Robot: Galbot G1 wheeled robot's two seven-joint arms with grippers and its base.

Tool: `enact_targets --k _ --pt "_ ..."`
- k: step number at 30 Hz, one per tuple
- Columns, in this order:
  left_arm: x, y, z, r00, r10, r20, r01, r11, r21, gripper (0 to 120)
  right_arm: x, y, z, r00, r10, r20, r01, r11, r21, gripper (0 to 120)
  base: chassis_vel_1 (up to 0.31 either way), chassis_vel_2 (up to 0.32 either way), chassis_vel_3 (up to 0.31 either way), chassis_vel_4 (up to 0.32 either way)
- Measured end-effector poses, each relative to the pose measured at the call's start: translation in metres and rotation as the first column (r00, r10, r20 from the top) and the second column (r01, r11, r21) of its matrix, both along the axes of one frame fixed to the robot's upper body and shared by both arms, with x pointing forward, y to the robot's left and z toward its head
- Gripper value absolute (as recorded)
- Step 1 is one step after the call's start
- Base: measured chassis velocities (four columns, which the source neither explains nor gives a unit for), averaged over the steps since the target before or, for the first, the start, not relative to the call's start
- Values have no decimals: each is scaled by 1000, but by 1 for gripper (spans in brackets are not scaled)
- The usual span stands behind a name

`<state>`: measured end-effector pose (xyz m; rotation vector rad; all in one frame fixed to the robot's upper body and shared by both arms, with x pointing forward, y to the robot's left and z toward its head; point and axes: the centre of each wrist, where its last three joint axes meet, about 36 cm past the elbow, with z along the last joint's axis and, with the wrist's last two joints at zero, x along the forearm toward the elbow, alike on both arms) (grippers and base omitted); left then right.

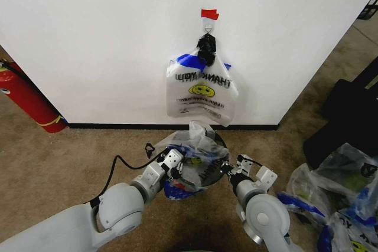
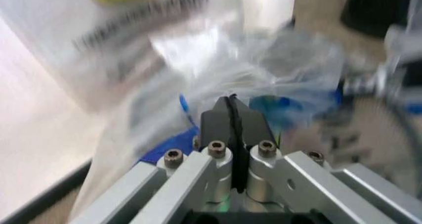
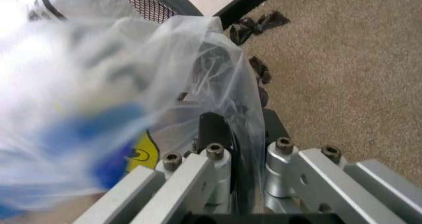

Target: Pick up the garbage bag from the wall and place it over the trash bin.

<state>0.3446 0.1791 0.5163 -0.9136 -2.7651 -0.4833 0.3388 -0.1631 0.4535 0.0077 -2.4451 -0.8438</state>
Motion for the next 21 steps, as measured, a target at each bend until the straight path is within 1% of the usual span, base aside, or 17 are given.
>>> enact_targets --k 1,2,3,4,5,8,10,12,15,16,17,21 --pt "4 0 8 999 -5 36 6 1000 -28 0 -1 1 -1 1000 10 3 -10 1000 -5 0 0 0 0 0" --pt "7 0 11 998 -6 58 8 999 -41 0 -2 2 -2 1000 16 4 -16 1000 -8 0 0 0 0 0" --pt "7 0 11 998 -6 58 8 999 -41 0 -2 2 -2 1000 16 4 -16 1000 -8 0 0 0 0 0" --pt "15 -1 15 996 -3 89 8 998 -55 0 -4 4 -3 1000 26 5 -26 1000 -13 0 0 0 0 0" --pt "17 -2 16 995 -2 96 8 998 -60 0 -5 5 -3 1000 30 5 -30 999 -15 0 0 0 0 0" --pt "39 -11 29 991 9 136 4 996 -90 0 -11 9 -5 998 57 9 -56 998 -34 0 0 0 0 0" --pt "40 -12 30 990 9 139 4 996 -90 0 -12 10 -6 998 62 11 -62 997 -39 0 0 0 0 0" --pt "56 -14 33 987 12 158 -2 998 -64 0 -18 11 -8 996 89 24 -87 994 -63 0 0 0 0 0" --pt "74 -16 30 986 15 164 -11 1000 -26 0 -28 13 -9 992 124 37 -120 988 -96 0 0 0 0 0" --pt "79 -16 29 986 14 165 -12 1000 -15 0 -31 14 -10 990 135 42 -130 985 -111 0 0 0 0 0" --pt "79 -16 29 986 14 165 -12 1000 -15 0 -31 14 -10 990 135 42 -130 985 -111 0 0 0 0 0" --pt "100 -14 24 988 20 155 -24 999 29 0 -36 14 -12 984 160 75 -146 976 -161 0 0 0 0 0"
